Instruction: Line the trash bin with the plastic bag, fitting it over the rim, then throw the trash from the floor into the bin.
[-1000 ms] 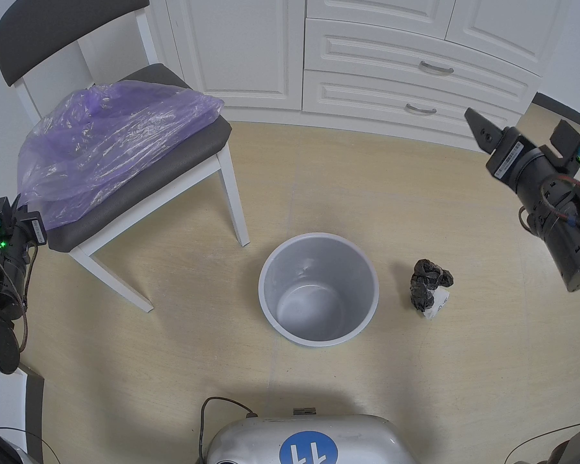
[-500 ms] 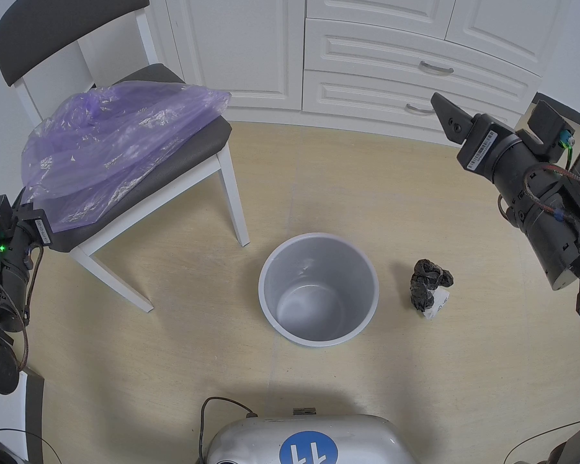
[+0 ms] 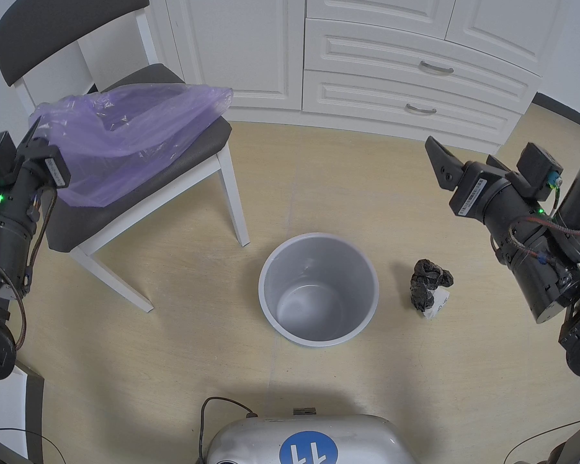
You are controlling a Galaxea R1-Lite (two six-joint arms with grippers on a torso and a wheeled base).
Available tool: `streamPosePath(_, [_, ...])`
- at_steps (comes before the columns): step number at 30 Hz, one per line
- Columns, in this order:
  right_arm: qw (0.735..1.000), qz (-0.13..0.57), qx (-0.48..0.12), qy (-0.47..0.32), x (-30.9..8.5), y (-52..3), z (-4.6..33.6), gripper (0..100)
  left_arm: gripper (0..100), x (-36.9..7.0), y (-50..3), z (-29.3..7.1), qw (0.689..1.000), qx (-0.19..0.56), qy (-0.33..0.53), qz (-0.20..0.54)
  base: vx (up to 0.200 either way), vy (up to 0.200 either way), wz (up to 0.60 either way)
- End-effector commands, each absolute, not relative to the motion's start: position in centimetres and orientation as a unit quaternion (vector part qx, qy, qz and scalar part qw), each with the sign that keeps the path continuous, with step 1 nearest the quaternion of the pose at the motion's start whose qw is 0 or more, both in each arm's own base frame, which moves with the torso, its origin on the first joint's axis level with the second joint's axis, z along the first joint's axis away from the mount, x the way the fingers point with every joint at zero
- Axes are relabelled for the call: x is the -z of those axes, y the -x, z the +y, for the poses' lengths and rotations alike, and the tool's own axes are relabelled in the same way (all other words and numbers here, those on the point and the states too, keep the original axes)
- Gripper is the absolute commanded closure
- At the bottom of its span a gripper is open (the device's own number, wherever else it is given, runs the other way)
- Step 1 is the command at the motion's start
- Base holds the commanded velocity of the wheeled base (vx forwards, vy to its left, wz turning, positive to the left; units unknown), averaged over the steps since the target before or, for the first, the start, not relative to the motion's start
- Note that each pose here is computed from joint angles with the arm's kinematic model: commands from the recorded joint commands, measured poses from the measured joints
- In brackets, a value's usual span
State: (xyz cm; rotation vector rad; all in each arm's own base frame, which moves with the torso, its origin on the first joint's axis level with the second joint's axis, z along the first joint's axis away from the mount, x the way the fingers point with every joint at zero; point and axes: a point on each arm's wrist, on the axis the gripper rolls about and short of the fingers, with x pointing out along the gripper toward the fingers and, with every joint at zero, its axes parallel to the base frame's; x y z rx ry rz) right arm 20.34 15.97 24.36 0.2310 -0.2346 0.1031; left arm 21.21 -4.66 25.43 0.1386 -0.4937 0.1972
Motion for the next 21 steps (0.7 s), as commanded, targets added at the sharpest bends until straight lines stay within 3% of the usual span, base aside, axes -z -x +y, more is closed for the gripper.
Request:
streamPosePath(1, [0.989,-0.098,-0.05,-0.094,-23.2,-20.4,16.6,0,100,-27.6,-20.7,-6.5,0.958,-0.063,-0.054,-0.275,0.0,0.0,0.0])
streamPosePath(7, [0.991,-0.083,-0.071,-0.083,-22.2,-19.6,17.4,0,100,-25.8,-19.4,-8.5,0.968,0.0,-0.028,-0.248,0.0,0.0,0.0])
streamPosePath(21, [0.992,-0.055,-0.098,-0.064,-19.4,-19.7,20.1,0,100,-26.9,-16.7,-10.9,0.963,0.047,0.013,-0.264,0.0,0.0,0.0])
